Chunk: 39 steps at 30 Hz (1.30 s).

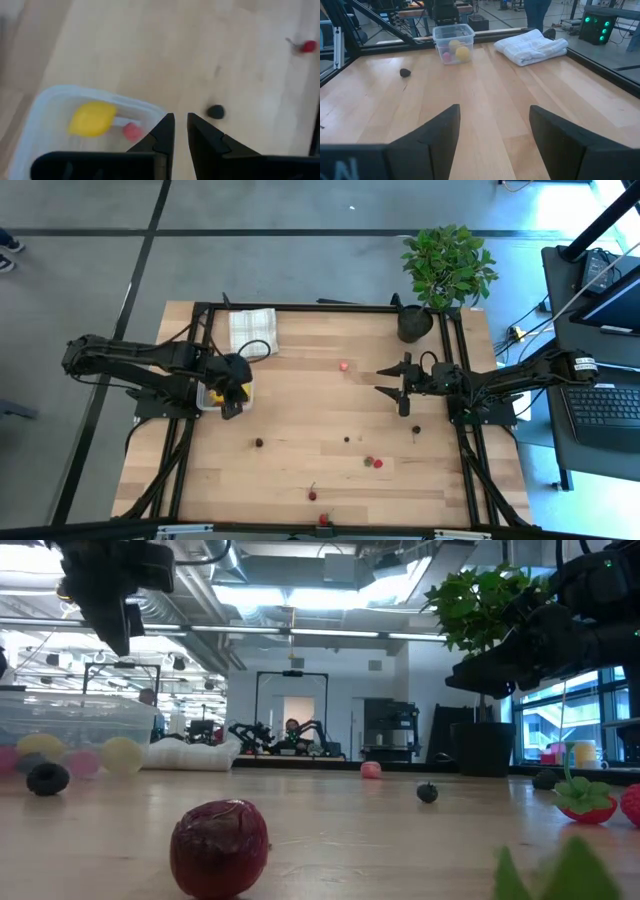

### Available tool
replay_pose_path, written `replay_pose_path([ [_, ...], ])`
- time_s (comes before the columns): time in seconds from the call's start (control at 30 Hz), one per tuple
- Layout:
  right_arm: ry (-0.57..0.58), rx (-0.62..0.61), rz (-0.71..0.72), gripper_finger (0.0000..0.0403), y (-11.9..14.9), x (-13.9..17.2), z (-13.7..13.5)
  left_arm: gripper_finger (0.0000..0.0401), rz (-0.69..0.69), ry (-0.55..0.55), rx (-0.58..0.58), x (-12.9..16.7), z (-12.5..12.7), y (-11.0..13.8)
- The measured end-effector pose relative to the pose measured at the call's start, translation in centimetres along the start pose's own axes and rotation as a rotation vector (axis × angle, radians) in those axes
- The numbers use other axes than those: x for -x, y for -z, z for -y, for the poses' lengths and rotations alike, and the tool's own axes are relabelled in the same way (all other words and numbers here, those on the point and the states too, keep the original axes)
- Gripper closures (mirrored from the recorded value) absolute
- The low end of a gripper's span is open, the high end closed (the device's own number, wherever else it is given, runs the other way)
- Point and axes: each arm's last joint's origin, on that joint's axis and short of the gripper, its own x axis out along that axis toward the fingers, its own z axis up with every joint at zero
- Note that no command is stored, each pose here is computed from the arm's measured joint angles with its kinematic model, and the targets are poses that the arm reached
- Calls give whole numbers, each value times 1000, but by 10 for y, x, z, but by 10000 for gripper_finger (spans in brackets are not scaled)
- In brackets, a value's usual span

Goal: Pick and placing Produce into tupperware
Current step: Put the left black berry into the transparent bin

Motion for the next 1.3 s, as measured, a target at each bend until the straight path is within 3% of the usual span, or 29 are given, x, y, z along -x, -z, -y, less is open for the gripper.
replay_pose_path([
  [0.17,0,0,1,163,0,0,0,321,2,38,15,-2,11,2],
  [0.37,0,0,1,163,0,0,0,251,-33,56,60,-9,24,4],
  [0.6,0,2,4,163,0,0,0,191,-23,108,-10,-30,49,-1],
  [0.8,-1,2,10,163,-1,0,0,180,-81,43,-22,-38,67,-4],
  [1.1,0,2,10,163,-1,0,0,181,-127,-112,-197,-48,111,-14],
  [1.3,0,2,9,163,-1,0,0,185,-188,-139,-154,-68,123,-9],
])
